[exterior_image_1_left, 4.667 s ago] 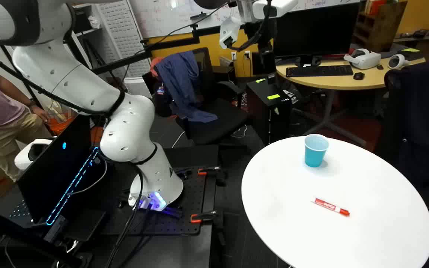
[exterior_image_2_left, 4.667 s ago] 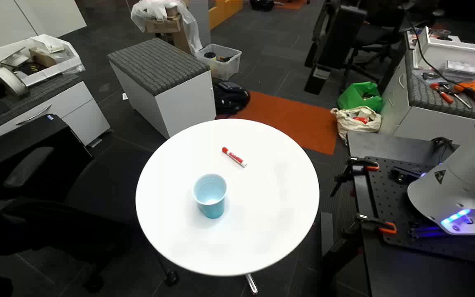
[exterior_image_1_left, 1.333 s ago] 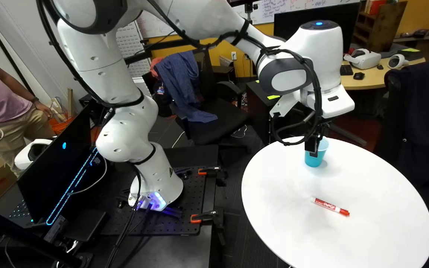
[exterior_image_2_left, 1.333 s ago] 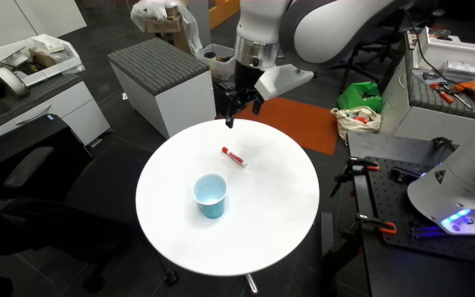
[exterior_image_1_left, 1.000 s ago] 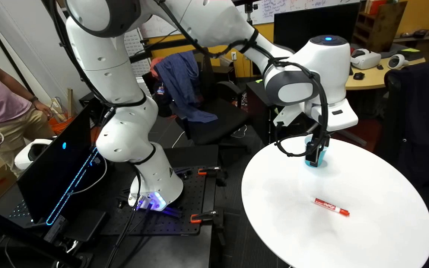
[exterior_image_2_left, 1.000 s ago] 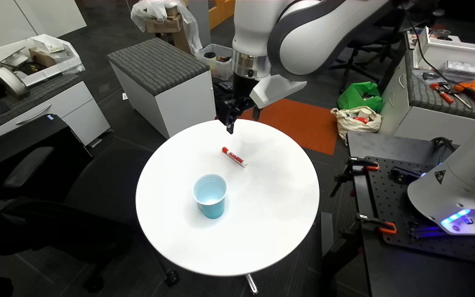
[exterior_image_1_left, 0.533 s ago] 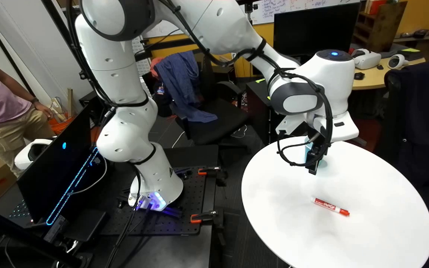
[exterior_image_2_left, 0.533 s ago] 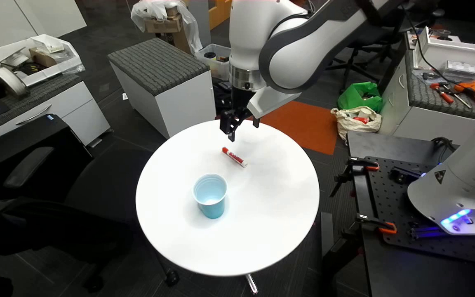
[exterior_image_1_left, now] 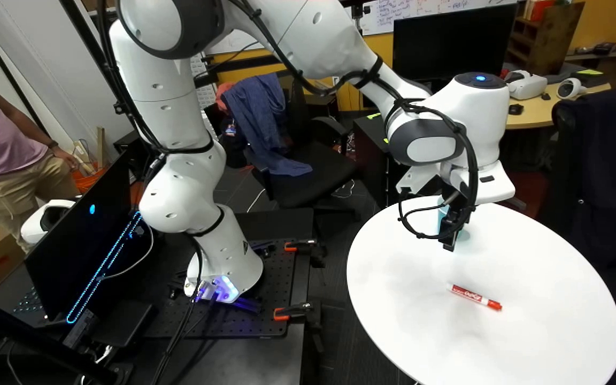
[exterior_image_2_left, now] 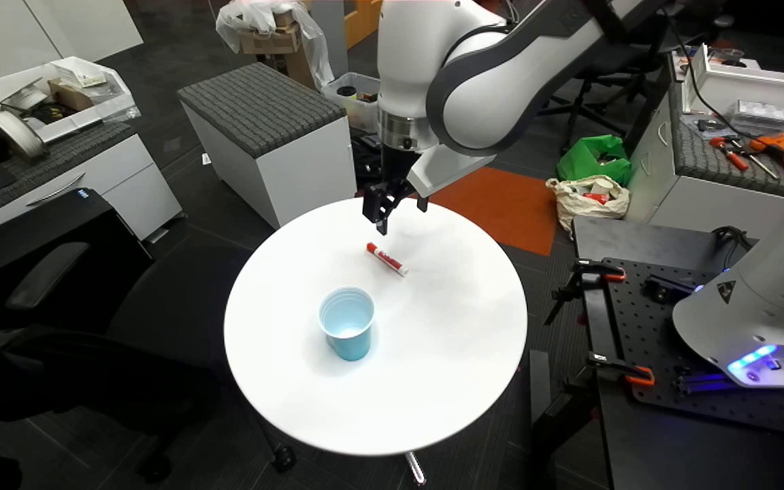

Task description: Put the marker inside the cup

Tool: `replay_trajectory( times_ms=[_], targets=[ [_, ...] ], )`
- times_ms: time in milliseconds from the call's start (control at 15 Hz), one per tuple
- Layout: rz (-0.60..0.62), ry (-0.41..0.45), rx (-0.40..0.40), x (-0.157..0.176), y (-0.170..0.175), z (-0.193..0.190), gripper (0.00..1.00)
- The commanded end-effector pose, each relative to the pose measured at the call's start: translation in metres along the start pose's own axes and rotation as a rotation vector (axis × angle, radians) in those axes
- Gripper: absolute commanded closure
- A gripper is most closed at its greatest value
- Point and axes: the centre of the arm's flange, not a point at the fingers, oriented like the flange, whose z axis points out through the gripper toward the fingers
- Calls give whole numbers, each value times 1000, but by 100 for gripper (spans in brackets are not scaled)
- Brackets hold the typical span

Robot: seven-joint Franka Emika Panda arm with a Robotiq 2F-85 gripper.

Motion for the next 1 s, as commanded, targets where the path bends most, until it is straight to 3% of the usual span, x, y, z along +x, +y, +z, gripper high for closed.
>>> replay_trajectory(
  times_ms=[0,933],
  targets=[
    [5,4,-16,9,-8,10,0],
    [-32,-50,-65,39,-12,66,0]
  ],
)
